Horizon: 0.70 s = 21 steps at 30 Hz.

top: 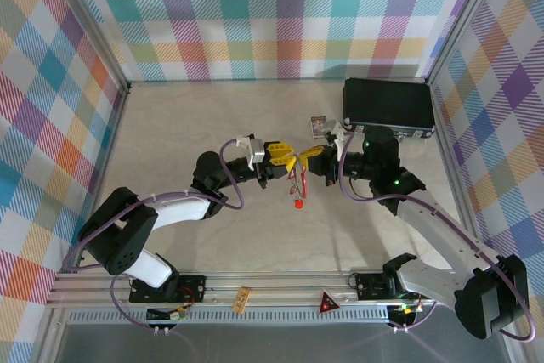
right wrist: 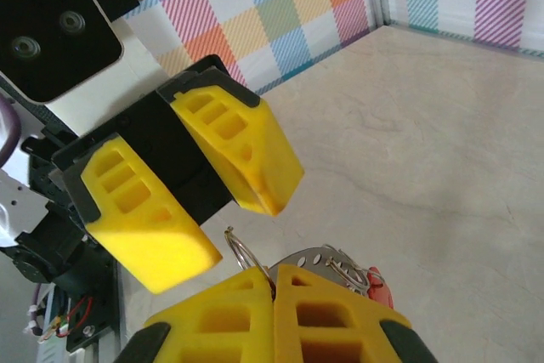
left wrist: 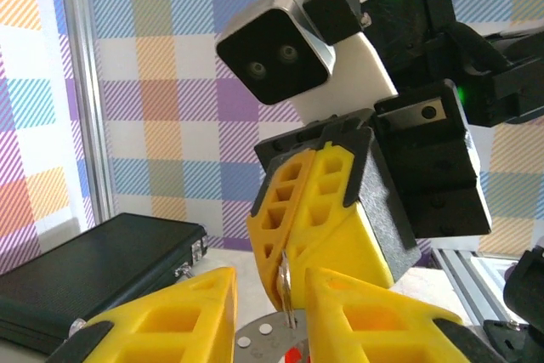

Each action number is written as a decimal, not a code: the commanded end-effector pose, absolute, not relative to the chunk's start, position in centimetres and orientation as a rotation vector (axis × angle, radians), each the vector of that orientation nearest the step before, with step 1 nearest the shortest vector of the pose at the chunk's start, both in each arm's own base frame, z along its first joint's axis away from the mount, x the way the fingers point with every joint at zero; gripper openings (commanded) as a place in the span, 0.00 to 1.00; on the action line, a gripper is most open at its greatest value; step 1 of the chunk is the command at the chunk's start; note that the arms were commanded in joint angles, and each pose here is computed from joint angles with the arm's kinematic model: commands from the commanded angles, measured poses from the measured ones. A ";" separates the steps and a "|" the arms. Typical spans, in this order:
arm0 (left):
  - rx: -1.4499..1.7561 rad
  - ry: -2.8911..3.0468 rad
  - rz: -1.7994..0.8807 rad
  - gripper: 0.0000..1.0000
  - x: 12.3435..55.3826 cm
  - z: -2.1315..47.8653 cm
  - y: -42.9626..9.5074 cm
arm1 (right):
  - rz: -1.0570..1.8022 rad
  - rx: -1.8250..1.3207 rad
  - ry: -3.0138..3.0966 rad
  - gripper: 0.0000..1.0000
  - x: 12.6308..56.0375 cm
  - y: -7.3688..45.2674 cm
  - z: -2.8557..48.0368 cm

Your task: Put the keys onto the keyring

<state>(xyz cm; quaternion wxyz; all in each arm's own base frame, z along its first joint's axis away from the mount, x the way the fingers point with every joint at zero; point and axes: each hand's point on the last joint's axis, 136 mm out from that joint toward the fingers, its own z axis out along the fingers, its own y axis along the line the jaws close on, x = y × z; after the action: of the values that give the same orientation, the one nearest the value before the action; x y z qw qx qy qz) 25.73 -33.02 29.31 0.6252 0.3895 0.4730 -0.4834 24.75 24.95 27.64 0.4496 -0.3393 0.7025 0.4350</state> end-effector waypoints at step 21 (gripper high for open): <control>0.813 1.408 -0.785 0.26 28.7 29.1 -29.0 | 0.920 -0.921 1.756 0.00 25.1 24.3 27.8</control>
<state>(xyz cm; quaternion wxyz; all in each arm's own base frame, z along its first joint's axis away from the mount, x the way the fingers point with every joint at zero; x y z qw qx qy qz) 28.14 -29.67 30.54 0.6350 0.3449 0.5704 -0.3904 25.08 24.05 26.33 0.4448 -0.3545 0.7282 0.3823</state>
